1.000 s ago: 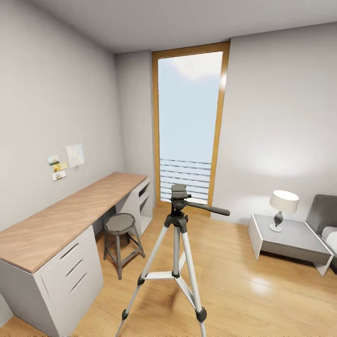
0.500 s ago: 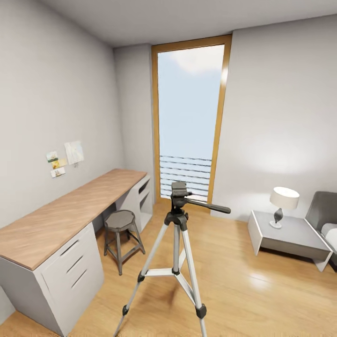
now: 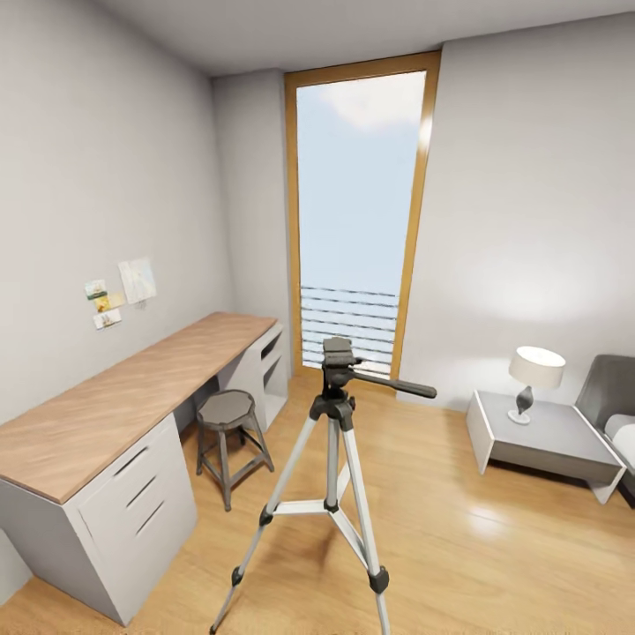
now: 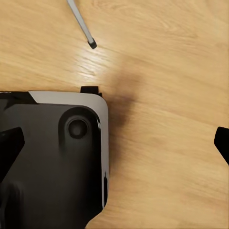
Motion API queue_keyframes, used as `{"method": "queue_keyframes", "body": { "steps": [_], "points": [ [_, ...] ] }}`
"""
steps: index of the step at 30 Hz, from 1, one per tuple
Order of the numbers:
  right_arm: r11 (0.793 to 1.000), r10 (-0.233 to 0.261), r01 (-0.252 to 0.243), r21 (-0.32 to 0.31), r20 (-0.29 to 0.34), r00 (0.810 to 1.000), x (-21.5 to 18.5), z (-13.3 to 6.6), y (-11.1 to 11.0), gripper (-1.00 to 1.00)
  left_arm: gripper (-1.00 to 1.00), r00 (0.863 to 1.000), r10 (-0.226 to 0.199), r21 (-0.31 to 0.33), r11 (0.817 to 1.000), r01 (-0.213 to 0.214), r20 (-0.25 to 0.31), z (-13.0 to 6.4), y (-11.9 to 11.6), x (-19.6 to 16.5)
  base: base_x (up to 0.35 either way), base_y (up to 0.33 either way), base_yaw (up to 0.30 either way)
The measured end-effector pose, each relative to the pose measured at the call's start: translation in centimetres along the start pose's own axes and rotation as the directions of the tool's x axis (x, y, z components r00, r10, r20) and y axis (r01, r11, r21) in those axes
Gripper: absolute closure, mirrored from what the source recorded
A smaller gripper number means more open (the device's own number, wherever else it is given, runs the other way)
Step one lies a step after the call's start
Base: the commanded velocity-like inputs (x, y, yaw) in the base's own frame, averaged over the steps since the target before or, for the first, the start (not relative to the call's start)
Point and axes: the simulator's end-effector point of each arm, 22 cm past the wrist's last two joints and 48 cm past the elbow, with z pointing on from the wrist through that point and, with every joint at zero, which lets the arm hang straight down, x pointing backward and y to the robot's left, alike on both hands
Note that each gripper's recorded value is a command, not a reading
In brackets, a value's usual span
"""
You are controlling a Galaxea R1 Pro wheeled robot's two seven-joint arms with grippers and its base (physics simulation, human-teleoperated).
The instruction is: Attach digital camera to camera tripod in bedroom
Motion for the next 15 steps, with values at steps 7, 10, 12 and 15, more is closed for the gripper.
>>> {"method": "queue_keyframes", "body": {
  "steps": [7, 10, 12, 15],
  "points": [
    [1.000, -0.003, 0.002, 0.000, -0.011, 1.000, 0.4, 0.1, 0.0, -1.00, 1.00, 1.000, 0.011, 0.003, 1.000, -0.011, -0.012, 0.1, 0.0, 0.4, 0.000, 0.000, 0.000],
    [1.000, -0.003, 0.003, -0.001, -0.017, 1.000, 0.7, 0.1, 0.1, -1.00, 1.00, 1.000, 0.014, 0.024, 1.000, -0.014, -0.019, 0.1, -0.4, 0.7, 0.000, 0.000, 0.000],
    [1.000, -0.003, 0.003, -0.002, -0.020, 1.000, 0.8, 0.1, 0.1, -1.00, 1.00, 1.000, 0.017, 0.049, 0.999, -0.016, -0.024, 0.1, -0.8, 0.8, 0.000, 0.000, 0.000],
    [1.000, 0.000, 0.000, -0.002, -0.027, 1.000, 1.0, 0.1, 0.1, -1.00, 1.00, 0.999, 0.021, 0.082, 0.996, -0.019, -0.028, 0.1, -1.4, 0.9, 0.000, 0.000, 0.000]
  ]
}}
